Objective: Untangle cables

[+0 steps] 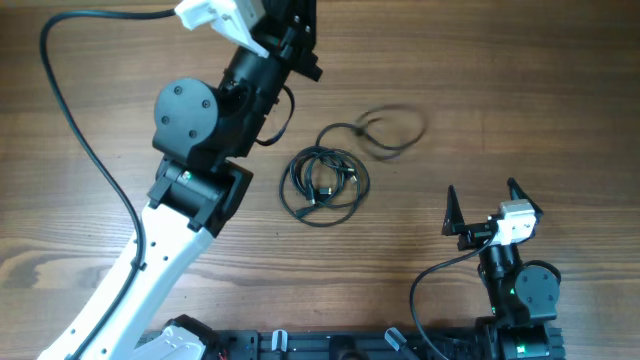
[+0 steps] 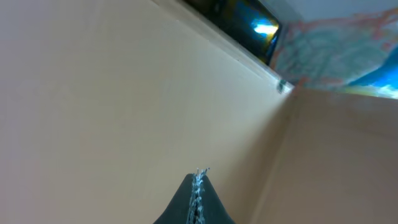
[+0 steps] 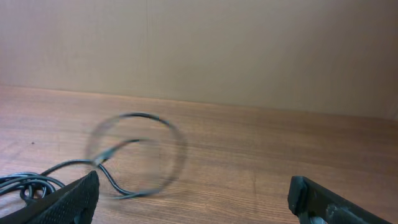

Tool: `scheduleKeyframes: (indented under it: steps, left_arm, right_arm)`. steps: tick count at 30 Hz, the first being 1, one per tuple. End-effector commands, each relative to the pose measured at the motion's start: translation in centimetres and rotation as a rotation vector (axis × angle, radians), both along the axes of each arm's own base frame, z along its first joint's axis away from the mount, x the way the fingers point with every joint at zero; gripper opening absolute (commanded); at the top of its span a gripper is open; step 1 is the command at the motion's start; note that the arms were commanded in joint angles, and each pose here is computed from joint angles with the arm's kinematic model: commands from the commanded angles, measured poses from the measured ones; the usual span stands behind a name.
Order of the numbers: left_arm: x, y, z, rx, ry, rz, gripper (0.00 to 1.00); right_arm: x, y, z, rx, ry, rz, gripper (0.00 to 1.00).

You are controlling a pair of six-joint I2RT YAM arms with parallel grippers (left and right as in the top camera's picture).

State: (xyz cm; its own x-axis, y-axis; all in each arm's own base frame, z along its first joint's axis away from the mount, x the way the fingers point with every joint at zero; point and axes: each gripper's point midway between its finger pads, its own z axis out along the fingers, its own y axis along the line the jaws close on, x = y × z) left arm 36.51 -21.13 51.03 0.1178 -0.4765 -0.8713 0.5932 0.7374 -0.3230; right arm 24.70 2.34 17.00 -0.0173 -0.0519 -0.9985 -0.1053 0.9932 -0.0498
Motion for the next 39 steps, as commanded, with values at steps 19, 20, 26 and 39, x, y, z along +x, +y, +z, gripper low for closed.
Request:
scheduleKeyframes:
  steps: [19, 20, 26, 39]
  left_arm:
    - [4.9, -2.5, -37.1, 0.606, 1.026, -0.007, 0.80]
    - [5.1, -2.6, -37.8, 0.611, 1.036, -0.007, 0.81]
    - [4.4, -2.1, -43.3, 0.680, 1.162, -0.009, 0.84]
    - [-1.2, 4.3, -33.6, 0.418, 1.315, 0.083, 1.00]
  right_arm:
    - [0.0, 0.1, 0.1, -0.001, -0.005, 0.007, 1.00]
    - [0.0, 0.1, 0.1, -0.001, -0.005, 0.007, 1.00]
    - [0.0, 0.1, 0.1, -0.001, -0.006, 0.007, 1.00]
    - [0.0, 0.1, 0.1, -0.001, -0.006, 0.007, 1.00]
